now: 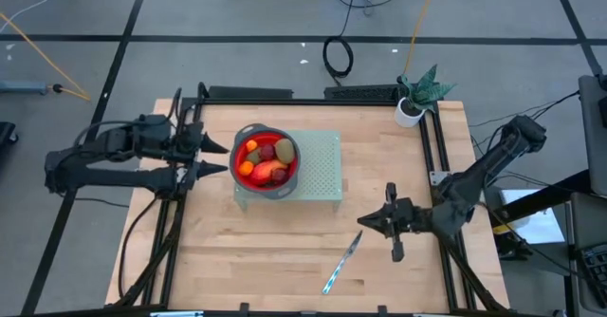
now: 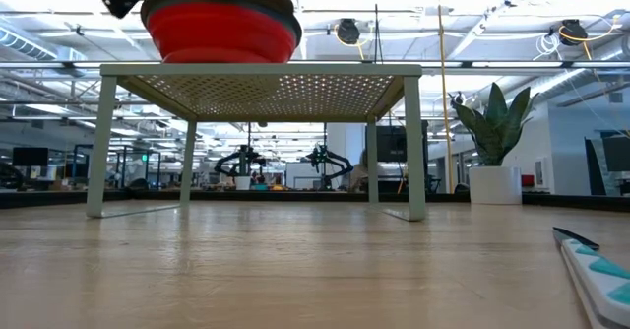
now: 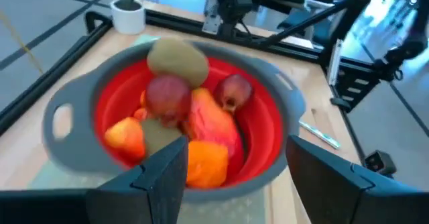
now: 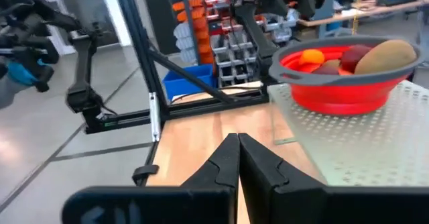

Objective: Pick & Place Fruit
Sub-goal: Put the blue patterned bread knife on the shelf

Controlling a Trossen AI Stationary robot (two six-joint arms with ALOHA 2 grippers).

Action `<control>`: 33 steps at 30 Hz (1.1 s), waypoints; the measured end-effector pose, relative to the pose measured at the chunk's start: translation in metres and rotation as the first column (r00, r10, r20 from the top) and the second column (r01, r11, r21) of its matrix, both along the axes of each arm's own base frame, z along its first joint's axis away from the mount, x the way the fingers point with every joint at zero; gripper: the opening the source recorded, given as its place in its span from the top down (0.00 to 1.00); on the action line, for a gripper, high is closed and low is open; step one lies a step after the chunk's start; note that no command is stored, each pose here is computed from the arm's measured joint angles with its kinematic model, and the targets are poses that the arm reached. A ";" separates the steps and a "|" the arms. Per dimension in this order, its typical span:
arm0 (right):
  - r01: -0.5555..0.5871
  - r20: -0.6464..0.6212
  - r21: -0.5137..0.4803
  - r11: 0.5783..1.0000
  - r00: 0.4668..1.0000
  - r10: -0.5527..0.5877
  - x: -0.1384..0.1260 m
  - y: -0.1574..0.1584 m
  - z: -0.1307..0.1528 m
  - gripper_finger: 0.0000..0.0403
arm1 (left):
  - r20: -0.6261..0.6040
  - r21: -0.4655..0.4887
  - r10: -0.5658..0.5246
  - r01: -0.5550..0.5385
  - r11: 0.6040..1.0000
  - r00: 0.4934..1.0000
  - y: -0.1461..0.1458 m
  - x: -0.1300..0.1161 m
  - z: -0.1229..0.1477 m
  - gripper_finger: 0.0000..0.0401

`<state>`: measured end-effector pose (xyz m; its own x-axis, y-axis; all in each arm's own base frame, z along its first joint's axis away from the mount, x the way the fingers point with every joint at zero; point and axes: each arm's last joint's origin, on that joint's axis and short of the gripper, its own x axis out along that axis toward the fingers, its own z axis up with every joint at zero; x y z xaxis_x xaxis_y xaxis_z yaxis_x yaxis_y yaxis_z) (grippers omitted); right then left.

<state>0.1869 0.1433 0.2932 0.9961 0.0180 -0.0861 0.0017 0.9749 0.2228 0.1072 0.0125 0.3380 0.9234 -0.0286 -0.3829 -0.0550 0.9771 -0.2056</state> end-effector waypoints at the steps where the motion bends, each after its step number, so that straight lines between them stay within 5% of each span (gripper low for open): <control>1: 0.011 -0.006 0.003 1.000 1.000 -0.011 0.003 0.004 0.001 1.00 | 0.004 -0.001 0.016 -0.016 1.000 1.000 0.000 -0.004 -0.004 0.37; 8: 0.051 -0.101 0.059 0.997 0.994 -0.045 0.021 0.028 0.008 1.00 | 0.053 0.016 0.150 -0.151 0.988 0.987 -0.001 -0.031 -0.029 0.37; 20: 0.199 -0.330 0.204 0.959 0.936 -0.124 0.054 0.057 0.011 1.00 | 0.194 0.035 0.077 -0.085 0.996 0.978 -0.007 -0.054 -0.074 0.37; 33: 0.377 -0.618 0.426 0.823 0.785 -0.039 0.085 0.082 -0.005 1.00 | 0.256 0.080 0.128 -0.153 0.985 0.958 -0.005 -0.058 -0.089 0.37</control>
